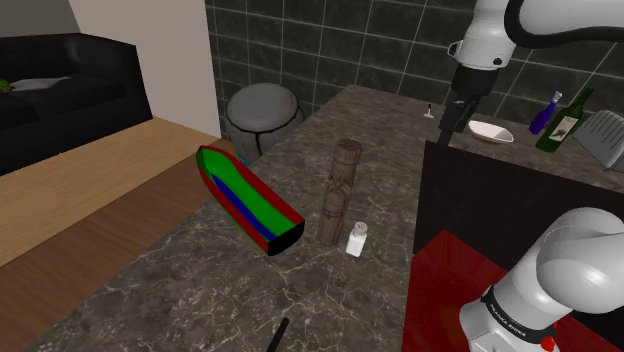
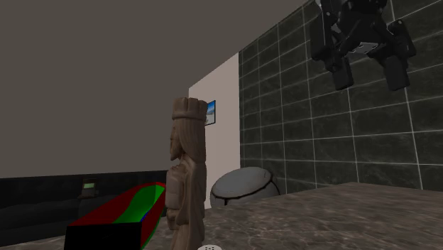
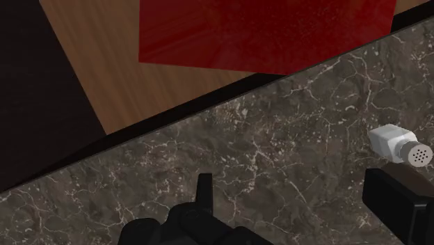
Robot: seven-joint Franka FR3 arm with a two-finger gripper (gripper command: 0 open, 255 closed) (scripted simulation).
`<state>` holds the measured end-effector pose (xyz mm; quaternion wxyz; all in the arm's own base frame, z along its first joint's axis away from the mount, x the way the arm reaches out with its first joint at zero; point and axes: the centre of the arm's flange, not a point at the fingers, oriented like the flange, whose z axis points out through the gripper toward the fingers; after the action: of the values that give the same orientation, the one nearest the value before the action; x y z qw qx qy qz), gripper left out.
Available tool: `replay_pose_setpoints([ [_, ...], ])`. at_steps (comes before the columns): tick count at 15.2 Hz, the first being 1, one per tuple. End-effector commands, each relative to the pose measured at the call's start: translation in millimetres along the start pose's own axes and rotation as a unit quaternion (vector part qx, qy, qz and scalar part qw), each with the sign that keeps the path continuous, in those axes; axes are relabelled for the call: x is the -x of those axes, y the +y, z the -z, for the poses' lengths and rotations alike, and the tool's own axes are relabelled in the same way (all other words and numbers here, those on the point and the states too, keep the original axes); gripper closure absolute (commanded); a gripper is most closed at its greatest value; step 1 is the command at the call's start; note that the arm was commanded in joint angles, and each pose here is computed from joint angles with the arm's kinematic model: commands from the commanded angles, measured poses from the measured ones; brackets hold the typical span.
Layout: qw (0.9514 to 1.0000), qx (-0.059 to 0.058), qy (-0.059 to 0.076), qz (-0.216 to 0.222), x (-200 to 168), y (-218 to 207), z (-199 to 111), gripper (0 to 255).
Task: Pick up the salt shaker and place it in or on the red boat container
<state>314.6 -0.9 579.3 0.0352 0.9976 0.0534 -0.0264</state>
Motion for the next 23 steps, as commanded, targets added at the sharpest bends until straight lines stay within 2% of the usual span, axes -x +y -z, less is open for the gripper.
replay_pose_setpoints([
  [1, 1.0000, 0.000, 0.000, 0.000, 0, 0, 0, 0],
  [6, 0.9990, 0.004, 0.020, 0.040, -8, -50, -42, 0],
  [12, 0.9951, 0.009, 0.043, 0.088, -14, -111, -91, 0],
  [17, 0.9897, 0.013, 0.063, 0.128, -17, -162, -133, 0],
  [23, 0.9805, 0.017, 0.086, 0.176, -17, -222, -184, 0],
])
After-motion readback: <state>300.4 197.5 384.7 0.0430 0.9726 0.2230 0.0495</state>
